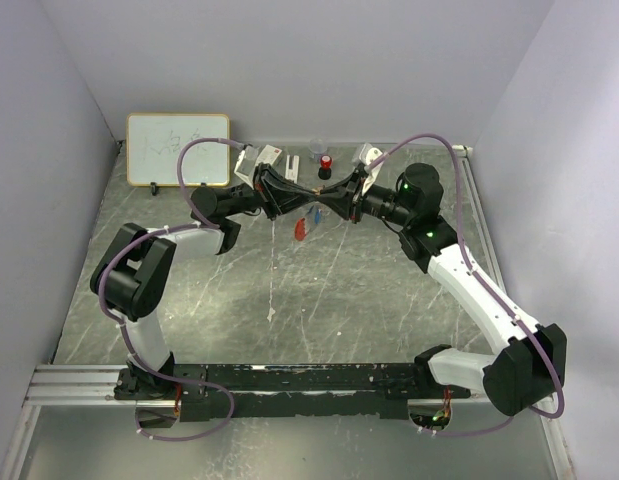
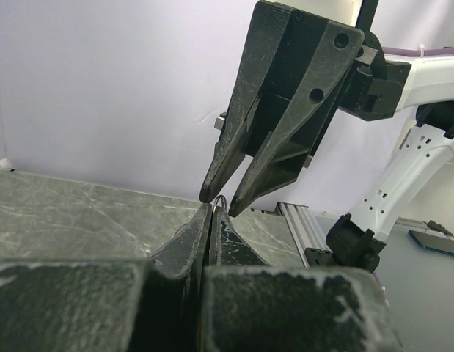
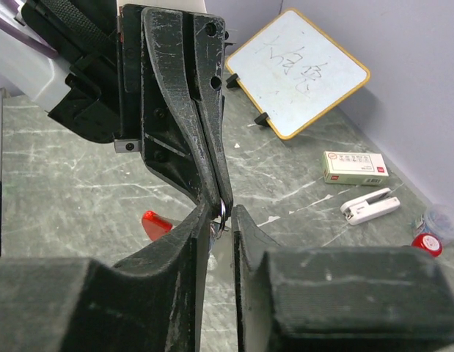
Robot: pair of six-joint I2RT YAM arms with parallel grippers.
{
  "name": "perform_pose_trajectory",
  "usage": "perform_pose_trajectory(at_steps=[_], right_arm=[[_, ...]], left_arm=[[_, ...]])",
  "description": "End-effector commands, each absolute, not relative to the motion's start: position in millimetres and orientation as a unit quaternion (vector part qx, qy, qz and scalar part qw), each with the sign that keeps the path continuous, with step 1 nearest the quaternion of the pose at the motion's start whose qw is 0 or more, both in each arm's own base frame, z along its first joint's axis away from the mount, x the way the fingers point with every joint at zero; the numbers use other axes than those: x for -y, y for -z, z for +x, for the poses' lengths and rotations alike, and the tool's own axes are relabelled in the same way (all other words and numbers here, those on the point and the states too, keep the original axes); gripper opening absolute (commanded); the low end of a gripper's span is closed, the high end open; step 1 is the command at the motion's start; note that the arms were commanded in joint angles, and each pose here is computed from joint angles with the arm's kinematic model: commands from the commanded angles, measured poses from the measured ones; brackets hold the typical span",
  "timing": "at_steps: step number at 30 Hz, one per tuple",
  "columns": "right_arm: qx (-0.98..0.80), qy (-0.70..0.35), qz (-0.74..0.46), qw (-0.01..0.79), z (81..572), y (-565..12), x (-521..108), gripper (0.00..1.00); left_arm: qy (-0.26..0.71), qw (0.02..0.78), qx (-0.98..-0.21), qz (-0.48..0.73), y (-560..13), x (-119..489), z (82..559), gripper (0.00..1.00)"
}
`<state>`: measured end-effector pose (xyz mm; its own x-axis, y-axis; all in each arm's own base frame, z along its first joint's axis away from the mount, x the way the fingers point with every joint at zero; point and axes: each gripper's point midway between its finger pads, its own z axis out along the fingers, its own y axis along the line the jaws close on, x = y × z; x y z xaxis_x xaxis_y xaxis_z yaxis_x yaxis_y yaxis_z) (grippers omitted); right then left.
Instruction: Put the keys on the keyring
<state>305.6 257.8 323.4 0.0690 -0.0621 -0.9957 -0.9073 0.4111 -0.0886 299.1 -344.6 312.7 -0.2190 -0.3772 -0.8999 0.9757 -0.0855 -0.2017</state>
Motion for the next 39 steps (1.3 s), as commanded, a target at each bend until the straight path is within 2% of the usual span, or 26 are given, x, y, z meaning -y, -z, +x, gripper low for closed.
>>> perform_pose_trajectory(at_steps=[1, 5, 17, 22, 35, 37, 39], right_arm=[[-0.579, -0.351, -0.414, 0.608, 304, -328, -256, 0.2], [-0.579, -0.347, -0.413, 0.611, 303, -330, -255, 0.22], [-0.589, -0.346, -0.411, 0.604, 301, -317, -253, 0.22], [-0.589, -0.346, -0.413, 0.603, 302, -318, -254, 0.17], [-0.586, -0.349, -0.413, 0.604, 304, -319, -256, 0.14], [-0.586, -0.349, -0.414, 0.603, 304, -318, -256, 0.11], [-0.585, -0.349, -0.415, 0.603, 305, -319, -256, 0.04]], left_arm=[[0.63, 0.593, -0.309, 0.395, -353, 335, 275, 0.07], [0.629, 0.595, -0.306, 0.396, -356, 335, 275, 0.07], [0.628, 0.596, -0.303, 0.398, -359, 335, 274, 0.07], [0.629, 0.593, -0.305, 0.399, -356, 335, 273, 0.07], [0.632, 0.585, -0.315, 0.399, -347, 336, 270, 0.07], [0.632, 0.584, -0.316, 0.4, -346, 336, 269, 0.07], [0.633, 0.582, -0.317, 0.401, -344, 337, 269, 0.07]])
